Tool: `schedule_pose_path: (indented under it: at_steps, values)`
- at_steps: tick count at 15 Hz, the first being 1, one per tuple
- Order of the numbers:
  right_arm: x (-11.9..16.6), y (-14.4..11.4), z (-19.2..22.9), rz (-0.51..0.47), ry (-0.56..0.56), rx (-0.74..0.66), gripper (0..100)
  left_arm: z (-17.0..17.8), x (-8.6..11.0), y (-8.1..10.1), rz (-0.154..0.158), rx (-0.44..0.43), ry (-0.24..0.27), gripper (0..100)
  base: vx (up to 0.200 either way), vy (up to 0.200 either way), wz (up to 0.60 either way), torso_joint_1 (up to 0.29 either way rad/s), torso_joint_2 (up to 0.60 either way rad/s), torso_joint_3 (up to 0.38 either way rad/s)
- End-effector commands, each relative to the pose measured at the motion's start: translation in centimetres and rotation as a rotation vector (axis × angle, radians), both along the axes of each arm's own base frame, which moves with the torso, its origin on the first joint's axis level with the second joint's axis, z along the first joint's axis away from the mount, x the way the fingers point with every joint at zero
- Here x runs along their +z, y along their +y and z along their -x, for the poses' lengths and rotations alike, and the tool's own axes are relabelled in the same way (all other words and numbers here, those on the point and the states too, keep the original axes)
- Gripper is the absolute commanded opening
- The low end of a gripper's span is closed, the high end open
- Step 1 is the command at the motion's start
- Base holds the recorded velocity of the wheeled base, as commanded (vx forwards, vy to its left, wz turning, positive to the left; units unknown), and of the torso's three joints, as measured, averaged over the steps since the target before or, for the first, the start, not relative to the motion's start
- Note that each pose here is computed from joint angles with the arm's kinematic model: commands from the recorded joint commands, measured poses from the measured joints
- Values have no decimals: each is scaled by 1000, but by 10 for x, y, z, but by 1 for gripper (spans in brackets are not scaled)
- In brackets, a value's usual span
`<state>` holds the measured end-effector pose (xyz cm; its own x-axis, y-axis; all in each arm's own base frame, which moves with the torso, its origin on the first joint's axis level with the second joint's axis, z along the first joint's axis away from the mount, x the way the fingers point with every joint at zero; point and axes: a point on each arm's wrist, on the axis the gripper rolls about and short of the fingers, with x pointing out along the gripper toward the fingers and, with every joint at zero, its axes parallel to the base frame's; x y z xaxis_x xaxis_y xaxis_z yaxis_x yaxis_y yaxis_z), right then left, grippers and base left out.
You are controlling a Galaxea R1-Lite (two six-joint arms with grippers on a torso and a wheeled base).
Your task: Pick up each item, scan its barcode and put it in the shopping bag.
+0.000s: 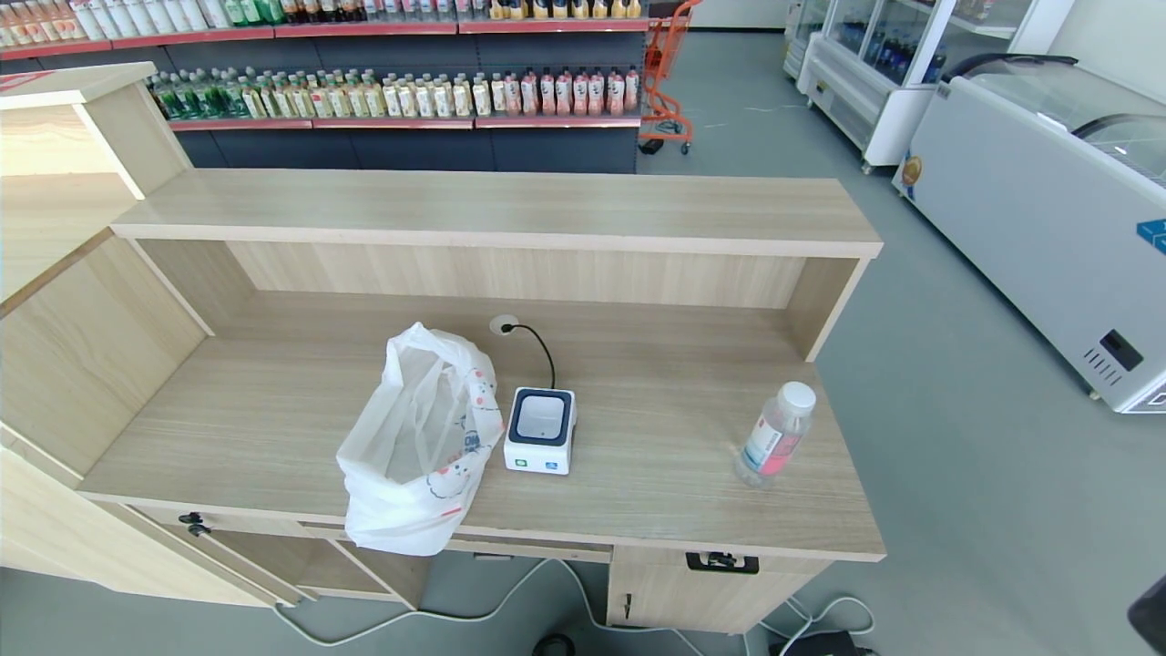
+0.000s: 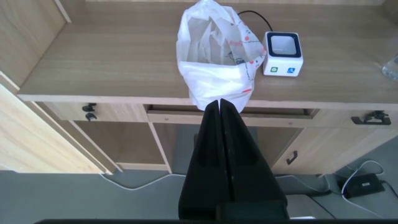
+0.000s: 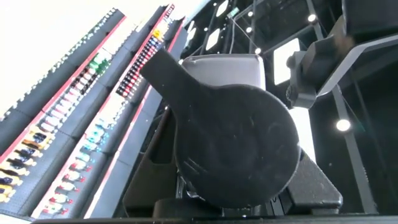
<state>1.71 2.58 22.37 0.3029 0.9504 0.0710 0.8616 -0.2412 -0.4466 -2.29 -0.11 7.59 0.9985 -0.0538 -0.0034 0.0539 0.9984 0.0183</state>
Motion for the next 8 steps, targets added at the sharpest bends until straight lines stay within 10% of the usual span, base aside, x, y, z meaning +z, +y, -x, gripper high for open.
schedule_pose_path:
  at_steps: [1,4,6,8]
  values:
    - [1,1,-1,0,7,0,0,0,0,0,0,0,0,0,0,0,0,0,0,0]
    - [5,6,-18,-24,179,-56,0,0,0,0,0,0,0,0,0,0,0,0,0,0]
    - [-14,10,-56,-326,920,-434,0,0,0,0,0,0,0,0,0,0,0,0,0,0]
    - [-17,1,-52,-617,1208,-586,0,0,0,0,0,0,0,0,0,0,0,0,0,0]
